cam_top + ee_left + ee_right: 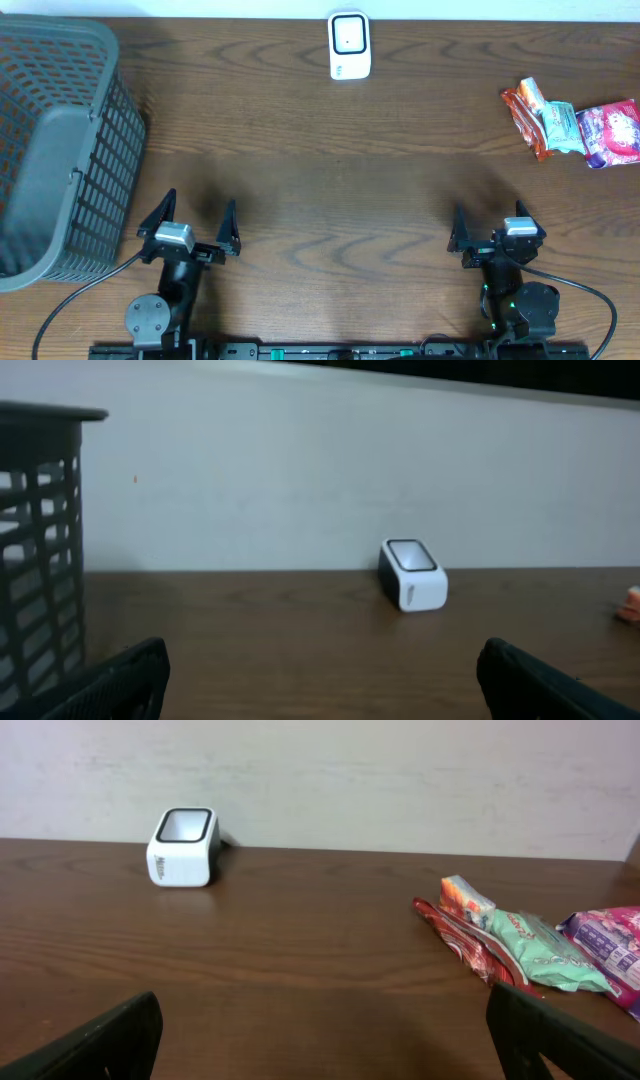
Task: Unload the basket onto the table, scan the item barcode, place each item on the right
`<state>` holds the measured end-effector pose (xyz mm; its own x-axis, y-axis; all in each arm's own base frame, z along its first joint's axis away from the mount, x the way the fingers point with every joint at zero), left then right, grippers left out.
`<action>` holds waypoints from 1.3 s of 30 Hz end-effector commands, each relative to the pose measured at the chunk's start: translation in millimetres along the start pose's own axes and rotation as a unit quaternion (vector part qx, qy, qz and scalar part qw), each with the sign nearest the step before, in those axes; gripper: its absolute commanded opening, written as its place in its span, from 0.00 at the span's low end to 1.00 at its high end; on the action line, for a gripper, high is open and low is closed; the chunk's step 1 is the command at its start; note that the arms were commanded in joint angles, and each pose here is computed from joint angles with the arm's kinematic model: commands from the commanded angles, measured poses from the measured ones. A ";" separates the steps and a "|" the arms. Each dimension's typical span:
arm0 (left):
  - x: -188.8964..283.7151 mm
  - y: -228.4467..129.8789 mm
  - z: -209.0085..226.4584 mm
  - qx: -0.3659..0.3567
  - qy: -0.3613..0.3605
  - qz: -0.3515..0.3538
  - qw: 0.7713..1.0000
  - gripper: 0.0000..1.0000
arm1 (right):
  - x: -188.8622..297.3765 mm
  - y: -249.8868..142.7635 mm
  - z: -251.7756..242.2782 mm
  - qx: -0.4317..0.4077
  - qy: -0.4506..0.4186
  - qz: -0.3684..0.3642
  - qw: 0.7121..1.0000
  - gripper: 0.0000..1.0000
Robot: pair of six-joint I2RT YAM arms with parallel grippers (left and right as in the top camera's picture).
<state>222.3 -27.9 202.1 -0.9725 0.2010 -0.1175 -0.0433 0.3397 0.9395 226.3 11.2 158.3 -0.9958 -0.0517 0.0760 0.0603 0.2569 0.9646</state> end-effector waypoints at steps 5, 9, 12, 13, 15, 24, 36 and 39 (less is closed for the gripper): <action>1.4 -18.5 11.1 -0.013 0.028 0.037 0.999 0.98 | 0.3 -0.5 -0.7 0.005 -0.001 0.000 1.000 0.99; 7.2 -45.9 30.5 -0.004 0.082 0.095 0.992 0.98 | 0.3 -0.5 -0.7 0.005 -0.001 0.000 1.000 0.99; 9.3 -48.4 38.7 -0.028 0.105 0.101 0.989 0.98 | 0.3 -0.5 -0.7 0.005 -0.001 0.000 1.000 0.99; 9.6 -48.6 39.7 -0.042 0.107 0.103 0.988 0.98 | 0.3 -0.5 -0.7 0.005 -0.001 0.000 1.000 0.99; 9.7 -48.8 39.9 -0.062 0.105 0.105 0.987 0.98 | 0.3 -0.5 -0.7 0.005 -0.001 0.000 1.000 0.99; 11.5 -48.4 47.3 -0.076 0.128 0.106 0.983 0.98 | 0.3 -0.5 -0.7 0.005 -0.001 0.000 1.000 0.99; 14.3 -46.0 57.4 -0.010 0.169 0.088 0.982 0.98 | 0.3 -0.5 -0.7 0.005 -0.001 0.000 1.000 0.99; 14.4 -46.3 57.6 -0.010 0.170 0.089 0.981 0.98 | 0.3 -0.5 -0.7 0.005 -0.001 0.000 1.000 0.99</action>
<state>224.6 8.9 154.3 -0.9931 -0.0410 0.1101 0.0938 0.2878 0.9531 226.3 11.2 158.3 -0.9958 -0.0517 0.0760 0.0603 0.2572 0.9645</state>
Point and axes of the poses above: each gripper's point midway between its finger pads, its own x axis back along the fingers, its own z axis along the line the jaws close on, y = z × x, the point moved 2 cm from there along x, back along the fingers, and after that the axes turned 14 degrees about x, right-handed, at the moved point
